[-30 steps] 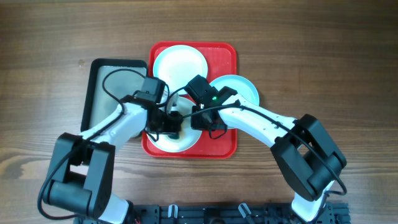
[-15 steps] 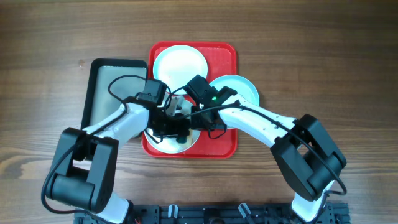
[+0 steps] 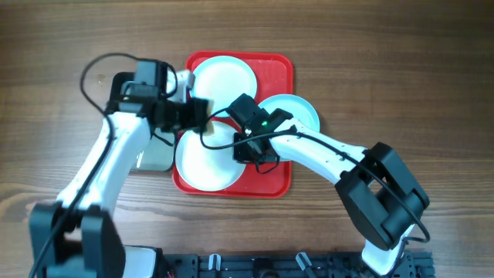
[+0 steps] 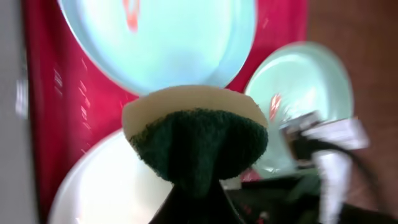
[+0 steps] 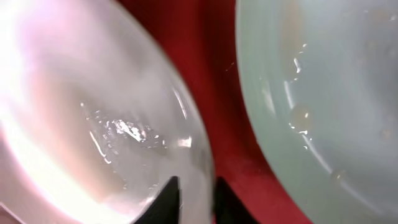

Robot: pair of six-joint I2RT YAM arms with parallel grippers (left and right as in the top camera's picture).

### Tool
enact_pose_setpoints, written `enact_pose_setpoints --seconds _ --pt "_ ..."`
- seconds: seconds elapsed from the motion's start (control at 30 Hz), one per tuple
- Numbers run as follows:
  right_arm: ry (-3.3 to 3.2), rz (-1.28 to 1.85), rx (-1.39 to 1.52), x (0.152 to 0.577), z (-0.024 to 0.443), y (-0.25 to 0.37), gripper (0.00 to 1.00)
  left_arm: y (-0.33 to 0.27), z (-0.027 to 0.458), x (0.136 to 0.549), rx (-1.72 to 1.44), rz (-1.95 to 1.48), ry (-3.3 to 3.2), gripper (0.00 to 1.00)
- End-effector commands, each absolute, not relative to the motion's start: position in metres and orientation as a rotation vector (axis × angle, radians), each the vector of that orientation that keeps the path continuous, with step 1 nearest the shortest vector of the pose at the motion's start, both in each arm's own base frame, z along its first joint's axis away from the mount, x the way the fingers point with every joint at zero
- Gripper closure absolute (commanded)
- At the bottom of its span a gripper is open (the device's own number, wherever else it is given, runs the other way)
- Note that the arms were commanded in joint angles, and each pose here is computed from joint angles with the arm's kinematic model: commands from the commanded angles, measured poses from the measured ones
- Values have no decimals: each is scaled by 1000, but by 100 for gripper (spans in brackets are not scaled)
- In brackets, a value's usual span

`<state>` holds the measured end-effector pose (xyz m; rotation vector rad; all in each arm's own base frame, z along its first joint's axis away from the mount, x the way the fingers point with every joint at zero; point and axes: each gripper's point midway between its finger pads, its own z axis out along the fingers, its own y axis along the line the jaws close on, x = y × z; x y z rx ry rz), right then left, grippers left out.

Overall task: Clean dirty plates on tray and stack at the side
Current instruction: 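Move the sponge back toward the black tray with the left gripper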

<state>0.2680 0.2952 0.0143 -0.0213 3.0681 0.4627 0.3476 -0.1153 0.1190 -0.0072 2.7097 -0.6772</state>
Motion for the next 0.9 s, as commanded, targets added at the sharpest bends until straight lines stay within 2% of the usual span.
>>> enact_pose_setpoints --seconds 0.0,0.13,0.27,0.37,0.47,0.7,0.87 --pt "3075 472 -35 265 13 298 73 -101 169 361 -7 -561 2562 96" --pt "3065 428 -22 267 9 293 70 -77 197 362 -51 -384 2470 96" --pt "3068 404 25 264 1 288 71 -52 221 360 -108 -223 2385 96" --pt "3056 418 28 264 -4 288 80 -42 237 356 -130 -169 2335 96" --pt "3054 423 51 265 -5 288 96 -25 249 352 -184 -68 2287 96" --pt "3040 435 27 267 3 289 96 -12 270 344 -234 -10 2213 96" --pt "2974 446 -25 275 36 287 96 -10 280 338 -252 -17 2182 96"
